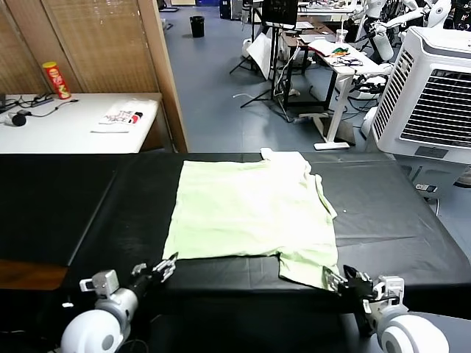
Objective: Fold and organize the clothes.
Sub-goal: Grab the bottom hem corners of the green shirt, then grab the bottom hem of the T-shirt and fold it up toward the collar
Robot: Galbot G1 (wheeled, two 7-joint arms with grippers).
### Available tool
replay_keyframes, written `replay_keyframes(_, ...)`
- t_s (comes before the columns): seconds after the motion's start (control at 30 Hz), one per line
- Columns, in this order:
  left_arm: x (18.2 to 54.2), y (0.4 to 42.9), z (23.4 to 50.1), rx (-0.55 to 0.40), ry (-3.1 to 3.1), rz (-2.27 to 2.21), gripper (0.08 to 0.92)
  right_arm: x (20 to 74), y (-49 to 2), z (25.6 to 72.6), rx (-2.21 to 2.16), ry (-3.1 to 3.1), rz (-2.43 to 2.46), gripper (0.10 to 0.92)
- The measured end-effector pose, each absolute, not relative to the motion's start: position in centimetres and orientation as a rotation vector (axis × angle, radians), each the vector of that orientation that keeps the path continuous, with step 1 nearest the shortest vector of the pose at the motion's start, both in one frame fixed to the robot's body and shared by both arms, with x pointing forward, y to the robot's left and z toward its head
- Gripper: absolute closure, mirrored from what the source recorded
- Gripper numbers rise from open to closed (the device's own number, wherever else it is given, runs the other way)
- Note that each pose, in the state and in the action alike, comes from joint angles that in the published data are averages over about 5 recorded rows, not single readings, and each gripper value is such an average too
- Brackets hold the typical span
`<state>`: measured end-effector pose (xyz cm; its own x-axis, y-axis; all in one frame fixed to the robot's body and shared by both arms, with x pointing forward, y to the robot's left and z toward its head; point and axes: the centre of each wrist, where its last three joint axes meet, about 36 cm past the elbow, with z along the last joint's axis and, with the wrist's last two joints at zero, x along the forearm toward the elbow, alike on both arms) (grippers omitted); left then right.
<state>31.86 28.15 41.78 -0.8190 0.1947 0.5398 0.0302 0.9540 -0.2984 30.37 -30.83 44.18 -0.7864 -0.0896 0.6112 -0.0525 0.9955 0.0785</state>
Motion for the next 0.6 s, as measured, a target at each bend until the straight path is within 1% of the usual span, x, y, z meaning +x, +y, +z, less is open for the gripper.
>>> replay_keyframes(0.1, 31.6, 28.1, 41.8, -0.162, -2.508, 0.367, 0.829, 30.0, -30.7, 44.5, 0.094, -2.481, -0.068, 0.900)
replay_keyframes(0.13, 31.5, 28.0, 41.9, -0.163, -2.509, 0.364, 0.854, 29.8, -30.6, 44.7, 0.091, -2.484, -0.066, 0.900)
replay_keyframes(0.2, 31.2, 27.9, 42.1, -0.161, -2.514, 0.353, 0.872, 29.4, -30.4, 45.2, 0.080, -2.492, -0.061, 0.900)
replay_keyframes(0.6, 28.6, 28.4, 44.8, -0.120, -2.535, 0.284, 0.873, 26.0, -28.6, 48.5, 0.075, -2.532, -0.053, 0.900)
